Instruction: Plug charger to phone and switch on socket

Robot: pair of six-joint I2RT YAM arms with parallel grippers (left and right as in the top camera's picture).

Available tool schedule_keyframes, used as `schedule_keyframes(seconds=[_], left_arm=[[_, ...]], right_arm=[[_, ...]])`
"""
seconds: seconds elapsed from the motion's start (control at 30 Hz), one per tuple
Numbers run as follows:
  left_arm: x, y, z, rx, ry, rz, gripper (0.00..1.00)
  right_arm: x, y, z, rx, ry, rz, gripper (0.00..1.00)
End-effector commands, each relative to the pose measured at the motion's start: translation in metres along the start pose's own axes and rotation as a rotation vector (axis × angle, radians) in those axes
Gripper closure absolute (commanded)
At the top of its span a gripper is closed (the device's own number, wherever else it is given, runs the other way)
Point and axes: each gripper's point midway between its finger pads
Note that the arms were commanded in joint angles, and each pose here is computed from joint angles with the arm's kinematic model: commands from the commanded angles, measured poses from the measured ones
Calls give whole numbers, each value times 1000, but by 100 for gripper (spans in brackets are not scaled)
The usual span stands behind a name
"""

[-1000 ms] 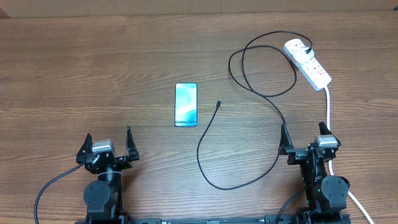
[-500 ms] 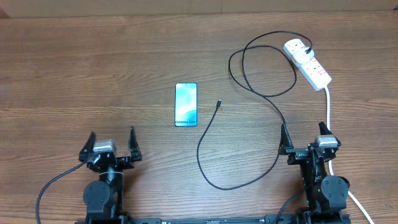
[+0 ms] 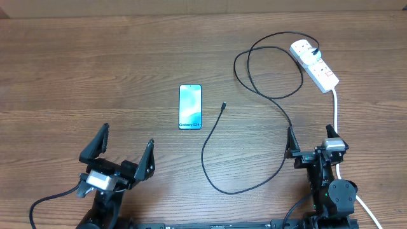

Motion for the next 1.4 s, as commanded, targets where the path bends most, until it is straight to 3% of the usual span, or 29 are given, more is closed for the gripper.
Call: schedule_keyframes(seconds=[0.0,0.13,0.2,0.4,0.57,0.7,0.8,1.03,1.2,1.37], left_arm=[[-9,7,-46,-61,35,45,0],[-20,27,-67,60,60,130,0],[-25,47,-64,241,17,205,0],[-8,86,-35,711,-133,207,0],[-22,112,-20,849,-340,336,0],[-26,121,2,927,-407,372,0],[-26,119,29,1089,-379,293,0],[-27,97,79,1572,-112,38,0],[-61,97,110,1675,-91,140,0],[-96,90,131,1757,-214,254,0]], right_arm=[[-1,0,2,-3,-1,3,0],[-1,0,2,-3,-1,3,0],[-1,0,2,-3,-1,3,0],[-1,0,2,-3,-1,3,0],[-1,0,2,-3,-1,3,0],[-1,0,2,-3,-1,3,0],[-1,0,2,-3,-1,3,0],[-1,0,2,-3,-1,3,0],[-1,0,2,-3,-1,3,0],[-1,0,2,-3,-1,3,0]])
Point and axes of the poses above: each gripper's point midway between its finger pads, its own y axis out along the fingers, its own x axis along the line the jaws close on, z = x × y, and after that the axes turned 8 degrees about y, right-handed
